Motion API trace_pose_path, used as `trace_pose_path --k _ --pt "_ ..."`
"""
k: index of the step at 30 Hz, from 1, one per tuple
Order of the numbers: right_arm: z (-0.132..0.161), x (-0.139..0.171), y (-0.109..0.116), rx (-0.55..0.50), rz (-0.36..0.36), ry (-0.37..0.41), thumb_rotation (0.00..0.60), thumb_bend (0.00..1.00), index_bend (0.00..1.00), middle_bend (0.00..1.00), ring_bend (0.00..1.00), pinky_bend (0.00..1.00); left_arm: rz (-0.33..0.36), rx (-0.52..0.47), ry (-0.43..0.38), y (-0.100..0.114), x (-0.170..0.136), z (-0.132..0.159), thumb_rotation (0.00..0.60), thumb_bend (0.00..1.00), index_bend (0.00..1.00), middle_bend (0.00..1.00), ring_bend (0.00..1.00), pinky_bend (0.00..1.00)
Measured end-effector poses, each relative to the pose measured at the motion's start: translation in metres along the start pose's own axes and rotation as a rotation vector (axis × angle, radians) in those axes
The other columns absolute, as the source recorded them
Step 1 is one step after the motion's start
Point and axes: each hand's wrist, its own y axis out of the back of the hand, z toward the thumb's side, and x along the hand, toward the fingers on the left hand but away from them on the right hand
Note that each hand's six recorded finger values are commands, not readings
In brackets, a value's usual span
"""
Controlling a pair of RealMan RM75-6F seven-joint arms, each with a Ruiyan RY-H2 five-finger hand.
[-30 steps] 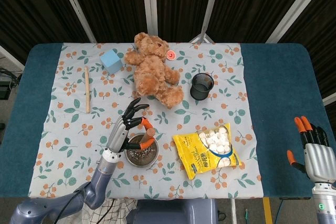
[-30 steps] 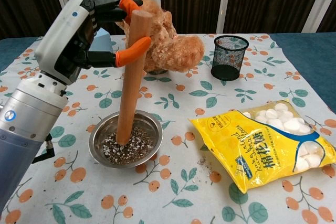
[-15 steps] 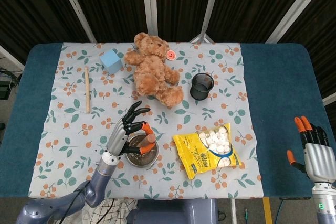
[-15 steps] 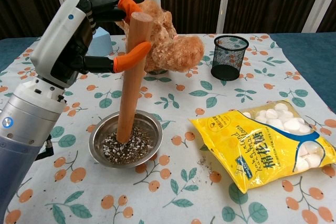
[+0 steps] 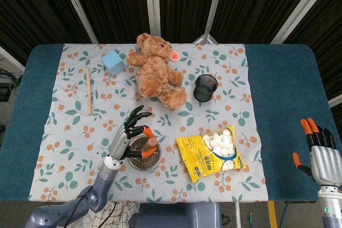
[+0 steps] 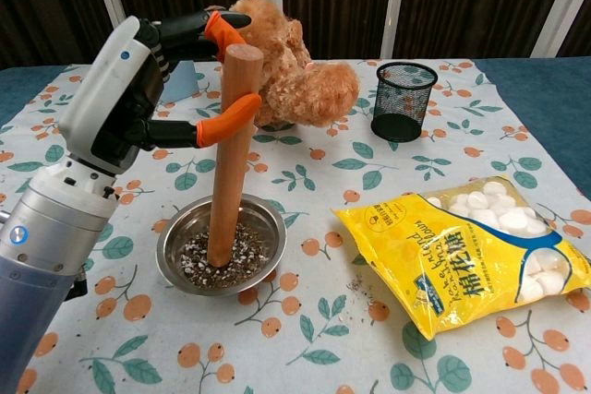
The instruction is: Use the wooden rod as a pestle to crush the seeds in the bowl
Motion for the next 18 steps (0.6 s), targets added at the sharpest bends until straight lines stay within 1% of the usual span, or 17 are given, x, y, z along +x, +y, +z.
trace_pose_path --k 15,18 --pt "0.0002 0.0000 0.0004 -0.001 -0.002 0.001 0.600 0.42 0.00 0.00 0.00 0.00 0.003 0.001 -0.012 0.0004 -0.0011 0.0025 0.600 0.80 0.60 0.68 0.18 0.06" --pt "0.0002 -0.0001 0.0008 -0.002 -0.003 0.001 0.600 0.42 0.00 0.00 0.00 0.00 0.019 -0.002 -0.019 0.0013 0.0031 0.0042 0.600 0.80 0.59 0.68 0.18 0.06"
